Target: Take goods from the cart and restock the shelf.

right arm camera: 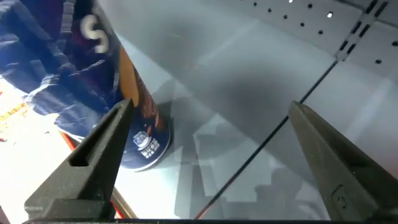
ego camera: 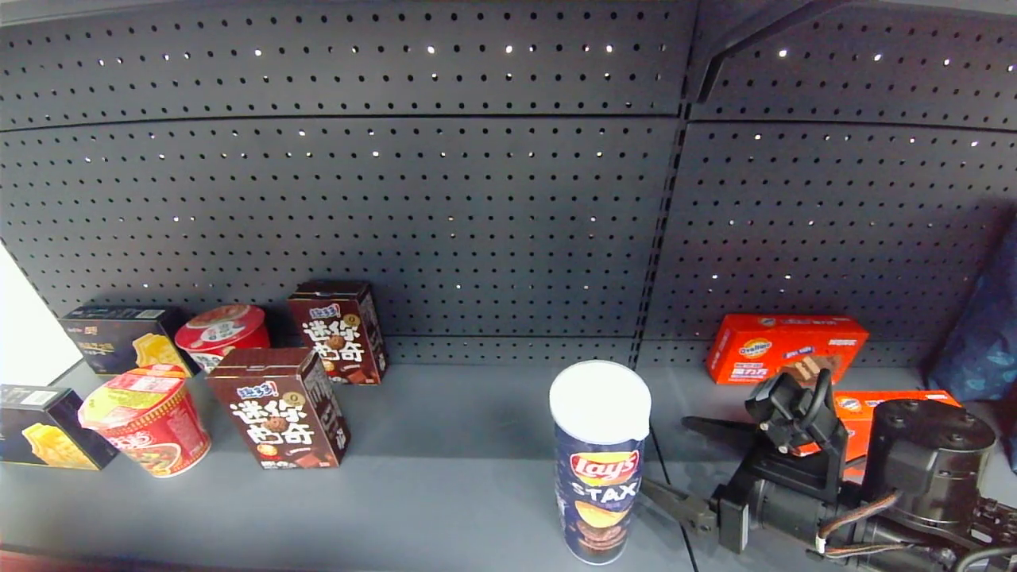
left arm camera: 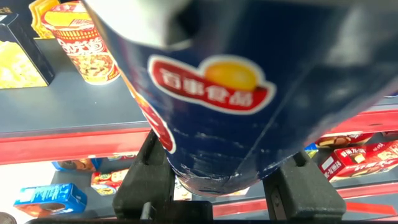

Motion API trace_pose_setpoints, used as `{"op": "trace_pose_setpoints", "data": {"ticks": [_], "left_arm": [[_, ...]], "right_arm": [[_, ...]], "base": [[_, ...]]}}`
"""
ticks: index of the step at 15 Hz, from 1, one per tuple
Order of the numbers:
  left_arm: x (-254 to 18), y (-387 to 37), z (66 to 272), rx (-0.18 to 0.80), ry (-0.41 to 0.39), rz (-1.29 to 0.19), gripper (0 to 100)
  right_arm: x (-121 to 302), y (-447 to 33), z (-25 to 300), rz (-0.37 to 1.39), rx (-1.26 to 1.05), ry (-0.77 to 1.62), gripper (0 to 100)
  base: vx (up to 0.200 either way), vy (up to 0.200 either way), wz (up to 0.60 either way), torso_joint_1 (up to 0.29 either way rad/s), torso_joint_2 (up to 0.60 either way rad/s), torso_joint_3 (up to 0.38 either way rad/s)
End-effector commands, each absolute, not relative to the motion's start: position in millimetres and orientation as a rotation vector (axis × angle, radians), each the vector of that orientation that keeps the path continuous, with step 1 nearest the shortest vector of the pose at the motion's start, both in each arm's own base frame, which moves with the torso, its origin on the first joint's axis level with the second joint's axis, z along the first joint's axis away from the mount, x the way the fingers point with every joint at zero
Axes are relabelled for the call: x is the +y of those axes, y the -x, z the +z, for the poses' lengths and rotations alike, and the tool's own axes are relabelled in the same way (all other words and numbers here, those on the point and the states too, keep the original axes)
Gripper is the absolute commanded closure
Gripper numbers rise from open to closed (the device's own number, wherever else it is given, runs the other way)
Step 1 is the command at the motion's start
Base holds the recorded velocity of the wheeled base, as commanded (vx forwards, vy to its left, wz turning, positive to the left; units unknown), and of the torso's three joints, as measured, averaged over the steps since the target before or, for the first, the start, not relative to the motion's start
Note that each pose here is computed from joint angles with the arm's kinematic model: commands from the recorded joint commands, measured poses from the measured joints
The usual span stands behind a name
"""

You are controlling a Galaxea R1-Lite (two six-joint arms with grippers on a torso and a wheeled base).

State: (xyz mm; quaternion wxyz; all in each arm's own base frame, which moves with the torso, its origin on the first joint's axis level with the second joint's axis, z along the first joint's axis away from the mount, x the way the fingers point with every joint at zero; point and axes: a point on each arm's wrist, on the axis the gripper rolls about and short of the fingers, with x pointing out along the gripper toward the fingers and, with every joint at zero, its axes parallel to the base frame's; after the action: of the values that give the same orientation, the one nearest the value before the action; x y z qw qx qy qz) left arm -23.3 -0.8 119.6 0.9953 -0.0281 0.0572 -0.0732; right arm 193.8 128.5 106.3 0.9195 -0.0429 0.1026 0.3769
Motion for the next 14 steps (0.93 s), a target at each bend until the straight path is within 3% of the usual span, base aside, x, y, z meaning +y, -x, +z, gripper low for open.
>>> {"op": "trace_pose_setpoints", "data": {"ticks": [1, 9, 11, 13, 14], "left_arm": [[-0.8, 23.7, 119.5, 0.112, 0.057, -0.146, 100], [-0.6, 25.9, 114.4, 0.108, 0.057, -0.144, 100], [-0.4, 31.2, 114.0, 0.096, 0.055, -0.14, 100], [-0.1, 38.8, 128.8, 0.046, 0.002, -0.149, 100], [-0.1, 39.0, 148.1, 0.041, -0.046, -0.156, 100]], "right_arm": [[128.4, -192.8, 104.2, 0.775, 0.22, 0.092, 0], [114.9, -179.4, 113.1, 0.747, 0.187, 0.085, 0], [101.7, -175.1, 132.7, 0.703, 0.095, 0.068, 0], [83.8, -161.8, 166.9, 0.649, -0.054, 0.053, 0], [72.3, -140.3, 182.6, 0.642, -0.078, 0.055, 0]], "base": [[0.0, 0.0, 0.0, 0.0, 0.0, 0.0], [0.0, 0.0, 0.0, 0.0, 0.0, 0.0], [0.0, 0.0, 0.0, 0.0, 0.0, 0.0], [0.0, 0.0, 0.0, 0.0, 0.0, 0.0], [0.0, 0.0, 0.0, 0.0, 0.0, 0.0]]}}
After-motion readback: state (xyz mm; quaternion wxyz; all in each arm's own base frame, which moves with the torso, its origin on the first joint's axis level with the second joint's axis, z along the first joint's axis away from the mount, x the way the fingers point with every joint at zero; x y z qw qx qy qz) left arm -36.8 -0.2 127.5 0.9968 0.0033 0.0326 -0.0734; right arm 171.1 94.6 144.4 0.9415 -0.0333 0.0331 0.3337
